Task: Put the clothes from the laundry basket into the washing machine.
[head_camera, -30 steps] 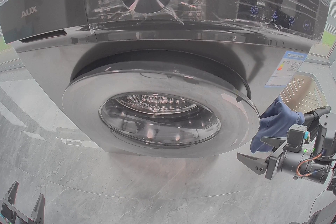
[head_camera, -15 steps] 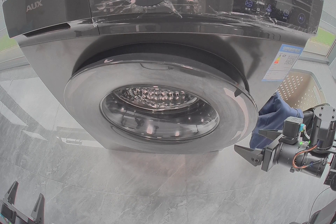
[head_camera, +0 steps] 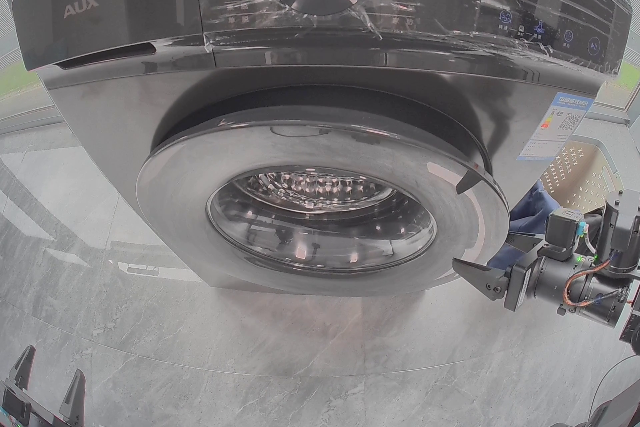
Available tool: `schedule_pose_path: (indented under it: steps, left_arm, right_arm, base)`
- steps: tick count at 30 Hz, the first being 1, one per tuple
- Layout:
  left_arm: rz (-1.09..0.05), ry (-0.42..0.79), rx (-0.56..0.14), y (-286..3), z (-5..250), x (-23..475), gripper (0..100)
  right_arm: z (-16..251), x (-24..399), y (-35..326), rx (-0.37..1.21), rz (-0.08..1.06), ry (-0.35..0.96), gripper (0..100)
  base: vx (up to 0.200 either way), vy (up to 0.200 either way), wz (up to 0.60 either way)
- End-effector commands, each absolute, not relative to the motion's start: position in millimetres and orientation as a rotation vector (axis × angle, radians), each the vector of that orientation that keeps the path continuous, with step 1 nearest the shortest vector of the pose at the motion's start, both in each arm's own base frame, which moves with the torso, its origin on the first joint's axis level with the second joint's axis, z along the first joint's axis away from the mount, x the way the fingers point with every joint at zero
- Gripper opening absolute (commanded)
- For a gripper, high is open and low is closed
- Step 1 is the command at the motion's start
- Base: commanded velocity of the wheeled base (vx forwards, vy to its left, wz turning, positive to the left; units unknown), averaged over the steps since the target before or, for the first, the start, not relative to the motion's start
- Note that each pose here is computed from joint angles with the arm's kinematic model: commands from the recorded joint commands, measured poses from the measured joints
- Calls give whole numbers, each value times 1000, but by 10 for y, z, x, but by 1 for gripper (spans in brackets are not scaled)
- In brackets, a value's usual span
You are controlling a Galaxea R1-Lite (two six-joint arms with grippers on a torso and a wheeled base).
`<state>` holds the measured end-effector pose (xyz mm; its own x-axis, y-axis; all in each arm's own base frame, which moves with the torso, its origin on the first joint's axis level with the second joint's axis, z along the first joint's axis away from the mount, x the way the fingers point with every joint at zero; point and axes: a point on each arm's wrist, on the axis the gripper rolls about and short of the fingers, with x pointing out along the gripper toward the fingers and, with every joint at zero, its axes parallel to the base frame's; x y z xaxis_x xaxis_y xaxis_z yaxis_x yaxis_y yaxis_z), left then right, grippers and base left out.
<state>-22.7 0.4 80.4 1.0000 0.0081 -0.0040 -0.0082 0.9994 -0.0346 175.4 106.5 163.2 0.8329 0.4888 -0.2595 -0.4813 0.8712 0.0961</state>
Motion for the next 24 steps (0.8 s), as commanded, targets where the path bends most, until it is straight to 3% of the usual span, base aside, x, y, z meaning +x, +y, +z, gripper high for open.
schedule_pose_path:
  steps: [1,6,12,14,24]
  left_arm:
    - [8,3,-35,4,761,-228,100]
    - [8,3,-34,4,761,-228,100]
    - [8,3,-34,4,761,-228,100]
    - [9,3,-34,3,761,-228,100]
    - [6,3,-32,3,761,-228,100]
  right_arm:
    - [1626,1769,1081,27,525,288,100]
    - [1551,1709,1064,20,550,320,100]
    - [1469,1448,1011,4,603,337,100]
    - [1438,1331,973,2,622,337,100]
    - [1532,1587,975,14,546,311,100]
  base:
    - [0,0,0]
    - [0,0,0]
    - [-200,0,0]
    - [0,0,0]
    - [0,0,0]
